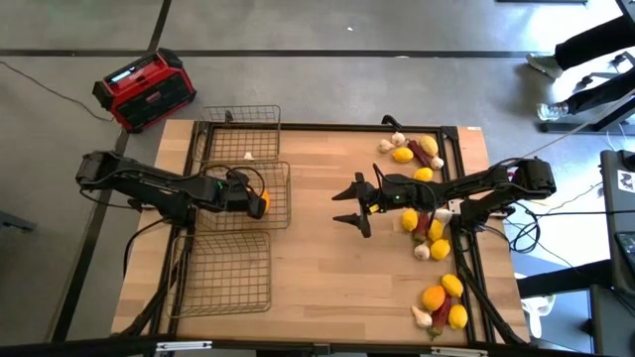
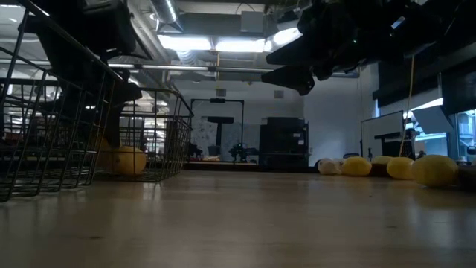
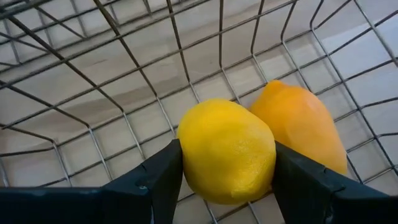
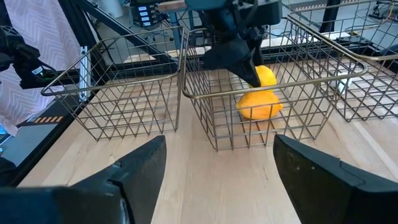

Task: Sort produce into baskets
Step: Put the lemon in the middle wire basket

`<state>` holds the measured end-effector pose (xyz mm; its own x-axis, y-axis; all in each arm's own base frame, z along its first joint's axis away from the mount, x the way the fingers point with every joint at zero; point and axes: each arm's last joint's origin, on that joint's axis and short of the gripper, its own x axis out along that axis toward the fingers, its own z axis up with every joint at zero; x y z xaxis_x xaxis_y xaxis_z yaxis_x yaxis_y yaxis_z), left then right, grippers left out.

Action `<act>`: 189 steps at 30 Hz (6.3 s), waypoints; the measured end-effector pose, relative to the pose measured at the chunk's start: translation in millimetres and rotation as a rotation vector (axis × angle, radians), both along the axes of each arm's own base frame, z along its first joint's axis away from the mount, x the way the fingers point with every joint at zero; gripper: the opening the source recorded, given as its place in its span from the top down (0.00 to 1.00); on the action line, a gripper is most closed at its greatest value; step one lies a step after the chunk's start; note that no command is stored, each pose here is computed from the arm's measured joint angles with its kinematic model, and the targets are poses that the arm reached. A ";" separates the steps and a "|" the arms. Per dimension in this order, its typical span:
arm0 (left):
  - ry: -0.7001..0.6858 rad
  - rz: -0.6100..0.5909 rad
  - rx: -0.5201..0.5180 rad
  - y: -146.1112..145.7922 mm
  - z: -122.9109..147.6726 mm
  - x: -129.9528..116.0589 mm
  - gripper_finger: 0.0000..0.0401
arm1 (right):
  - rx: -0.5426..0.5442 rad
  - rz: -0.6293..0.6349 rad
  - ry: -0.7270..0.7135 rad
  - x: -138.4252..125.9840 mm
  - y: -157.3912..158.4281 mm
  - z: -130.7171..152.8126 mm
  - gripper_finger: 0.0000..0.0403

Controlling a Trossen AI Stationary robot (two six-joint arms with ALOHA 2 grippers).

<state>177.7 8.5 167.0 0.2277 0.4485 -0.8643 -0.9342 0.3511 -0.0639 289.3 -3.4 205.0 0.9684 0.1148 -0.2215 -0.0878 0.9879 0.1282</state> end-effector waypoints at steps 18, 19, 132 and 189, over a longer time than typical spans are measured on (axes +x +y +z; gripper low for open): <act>0.044 -0.081 0.023 0.4 -0.5 0.5 0.47 | 0.000 0.000 0.003 -0.1 0.0 -0.3 0.28; 0.040 -0.080 0.024 0.4 -0.4 0.8 0.47 | 0.000 0.000 0.003 -0.1 0.0 -0.2 0.28; -0.211 -0.336 0.095 -23.3 54.3 19.3 0.20 | 0.415 -0.577 1.303 -116.7 0.8 -46.3 0.28; -0.554 -0.592 0.244 -46.7 90.4 69.4 0.20 | 0.022 -0.052 0.323 -39.0 41.9 -1.9 0.61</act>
<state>247.1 -38.2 257.4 0.8461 0.2815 -0.4527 -0.4478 0.8361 -0.3170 250.3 38.5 203.1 0.8531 0.0756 -0.5162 0.0108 0.9867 0.1624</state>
